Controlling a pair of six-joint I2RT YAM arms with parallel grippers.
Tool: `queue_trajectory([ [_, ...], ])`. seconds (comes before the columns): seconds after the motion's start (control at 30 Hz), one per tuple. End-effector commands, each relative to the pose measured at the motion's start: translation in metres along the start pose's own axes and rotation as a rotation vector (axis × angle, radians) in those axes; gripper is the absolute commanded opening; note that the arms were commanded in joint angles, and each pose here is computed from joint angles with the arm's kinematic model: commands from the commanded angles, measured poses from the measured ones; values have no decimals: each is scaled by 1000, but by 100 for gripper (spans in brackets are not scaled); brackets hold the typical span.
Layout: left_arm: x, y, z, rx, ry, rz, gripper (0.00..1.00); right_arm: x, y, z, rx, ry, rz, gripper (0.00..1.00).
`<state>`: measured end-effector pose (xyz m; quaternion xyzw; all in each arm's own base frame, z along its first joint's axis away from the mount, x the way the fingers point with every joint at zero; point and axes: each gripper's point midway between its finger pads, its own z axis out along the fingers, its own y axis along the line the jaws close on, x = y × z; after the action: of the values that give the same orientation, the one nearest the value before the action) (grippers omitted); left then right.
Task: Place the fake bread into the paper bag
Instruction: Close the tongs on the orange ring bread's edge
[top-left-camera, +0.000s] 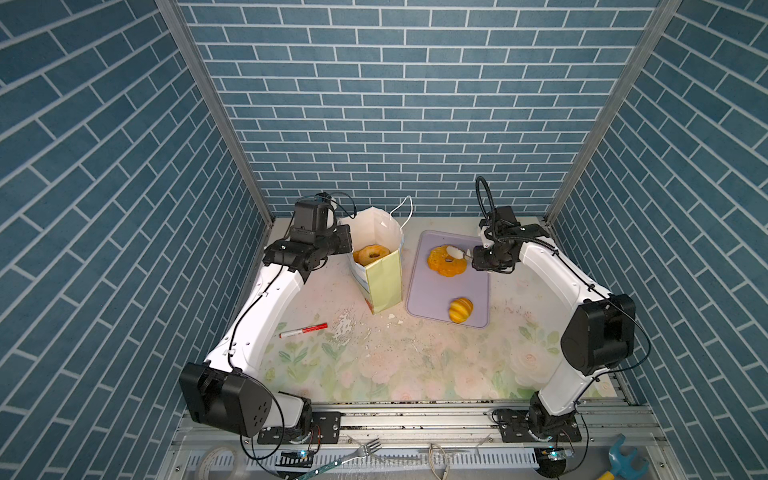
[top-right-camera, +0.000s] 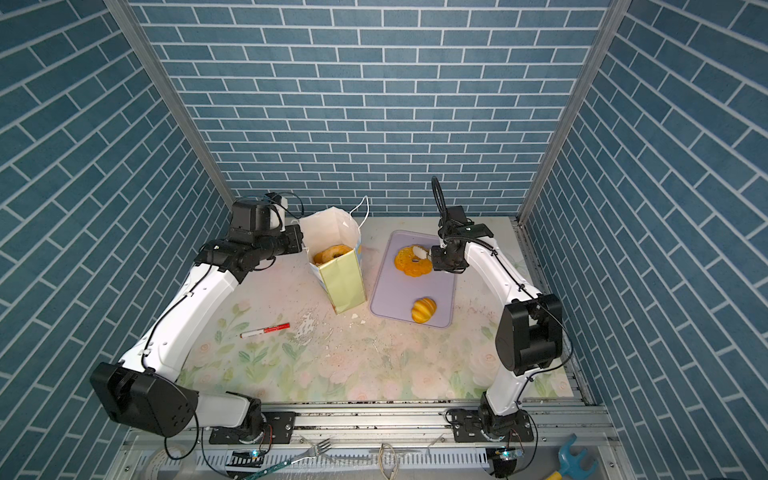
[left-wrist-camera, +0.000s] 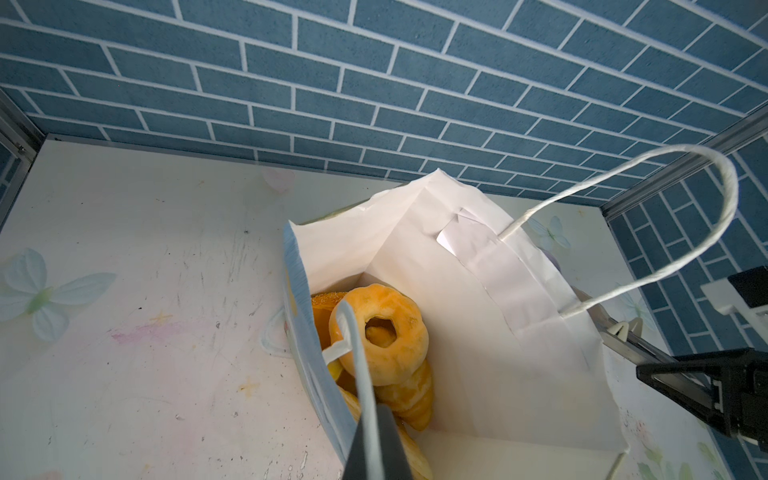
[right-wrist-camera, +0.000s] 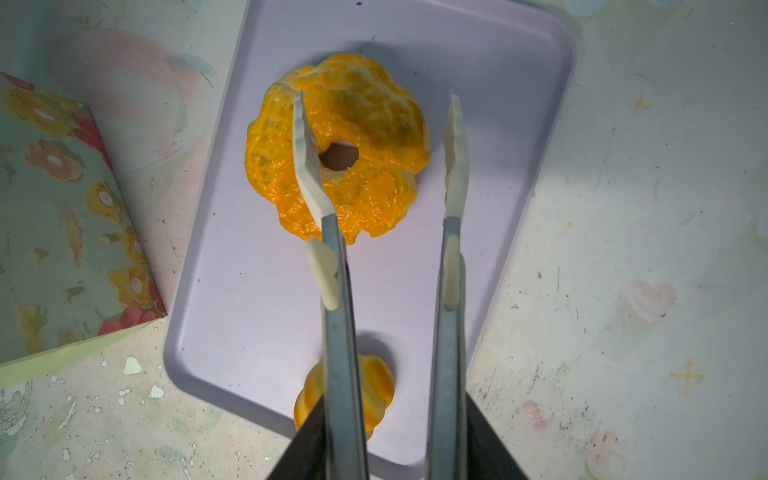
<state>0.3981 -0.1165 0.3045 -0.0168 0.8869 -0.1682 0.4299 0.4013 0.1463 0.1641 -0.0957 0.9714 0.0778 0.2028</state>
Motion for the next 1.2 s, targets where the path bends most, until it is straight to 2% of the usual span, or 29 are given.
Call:
queue_trajectory([
  [0.0, -1, 1, 0, -7, -4, 9, 0, 6, 1, 12, -13, 78, -38, 45],
  [0.27, -1, 3, -2, -17, -6, 9, 0, 6, -3, 26, -5, 124, -51, 45],
  [0.73, -1, 2, -2, -14, -8, 7, 0, 18, -12, 3, 2, 128, -33, 45],
  [1.17, -2, 2, -1, -14, -9, 7, 0, 12, -3, 28, -83, 166, 0, 43],
])
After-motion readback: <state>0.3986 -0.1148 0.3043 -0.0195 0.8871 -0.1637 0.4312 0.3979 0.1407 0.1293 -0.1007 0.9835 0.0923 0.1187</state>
